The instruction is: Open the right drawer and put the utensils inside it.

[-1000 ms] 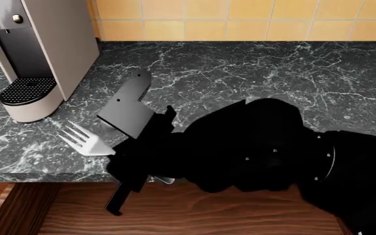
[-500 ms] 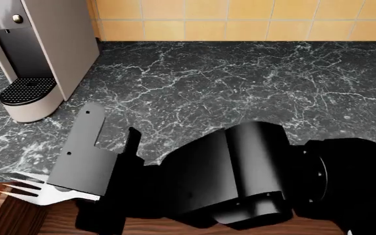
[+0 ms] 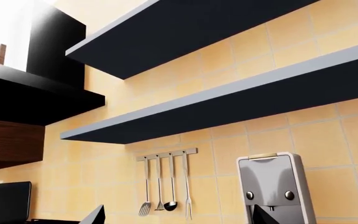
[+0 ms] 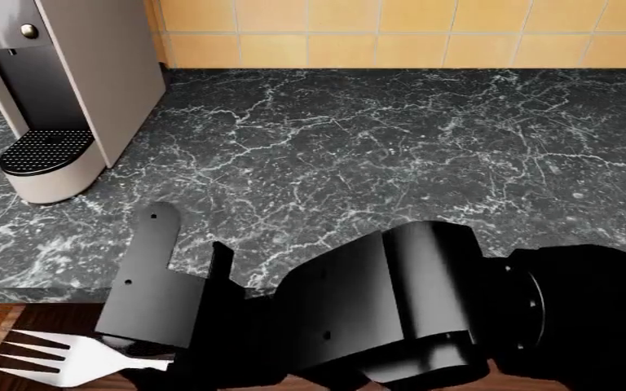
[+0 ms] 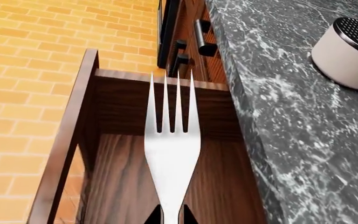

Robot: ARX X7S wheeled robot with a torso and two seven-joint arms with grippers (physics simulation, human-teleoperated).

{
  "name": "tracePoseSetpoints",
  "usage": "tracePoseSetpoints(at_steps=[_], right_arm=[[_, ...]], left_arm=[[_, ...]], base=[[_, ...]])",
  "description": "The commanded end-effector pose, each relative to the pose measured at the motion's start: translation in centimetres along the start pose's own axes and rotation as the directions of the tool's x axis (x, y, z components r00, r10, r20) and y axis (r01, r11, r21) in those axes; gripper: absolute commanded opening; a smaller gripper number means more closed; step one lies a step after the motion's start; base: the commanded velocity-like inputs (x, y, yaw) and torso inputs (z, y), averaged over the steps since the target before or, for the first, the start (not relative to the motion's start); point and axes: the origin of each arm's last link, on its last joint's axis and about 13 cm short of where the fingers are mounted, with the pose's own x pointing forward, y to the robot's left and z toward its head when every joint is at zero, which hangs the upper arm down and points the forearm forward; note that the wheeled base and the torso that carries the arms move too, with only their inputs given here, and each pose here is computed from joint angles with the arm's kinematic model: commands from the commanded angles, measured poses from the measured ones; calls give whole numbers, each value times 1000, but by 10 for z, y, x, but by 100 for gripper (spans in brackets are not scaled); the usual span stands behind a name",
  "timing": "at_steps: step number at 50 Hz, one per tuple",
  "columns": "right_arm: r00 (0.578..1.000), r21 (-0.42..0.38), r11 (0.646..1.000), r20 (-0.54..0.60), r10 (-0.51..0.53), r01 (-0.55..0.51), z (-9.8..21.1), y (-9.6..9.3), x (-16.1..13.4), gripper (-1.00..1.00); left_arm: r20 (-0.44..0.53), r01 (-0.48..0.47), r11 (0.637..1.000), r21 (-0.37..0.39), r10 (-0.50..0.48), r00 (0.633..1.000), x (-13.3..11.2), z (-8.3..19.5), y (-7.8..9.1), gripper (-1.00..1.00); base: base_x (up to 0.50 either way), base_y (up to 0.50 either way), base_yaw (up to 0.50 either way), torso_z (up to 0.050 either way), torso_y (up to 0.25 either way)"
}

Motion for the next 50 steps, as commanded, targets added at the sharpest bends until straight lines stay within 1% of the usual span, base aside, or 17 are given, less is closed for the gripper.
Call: tracePoseSetpoints(at_steps=[1,9,20,27,50], right_arm=[[1000,49,998,-6,27,-27,-8,-4,0,-100],[1000,39,999,-21,20,-19,-9,-4,3,-100],[996,40,998,-66,58,-55,-19,2,11,-100],[994,42,997,-88,60,-57,-23,2,12,-100],[995,38,998,-90,43,-40,-22,1,11,-100]], left_arm=[[-1,0,1000,0,0,1000,0,-1,-1,100],[-1,-2,1000,-1,2,1000,-1,0,0,100],[-1,-1,1000,0,1,1000,-1,-1,0,100],[-1,0,1000,0,0,1000,0,-1,-1,100],[0,-4,1000,-3,4,1000,-1,0,1,100]], base=[[0,0,0,0,0],[0,0,0,0,0],[0,0,0,0,0],[0,0,0,0,0],[0,0,0,0,0]])
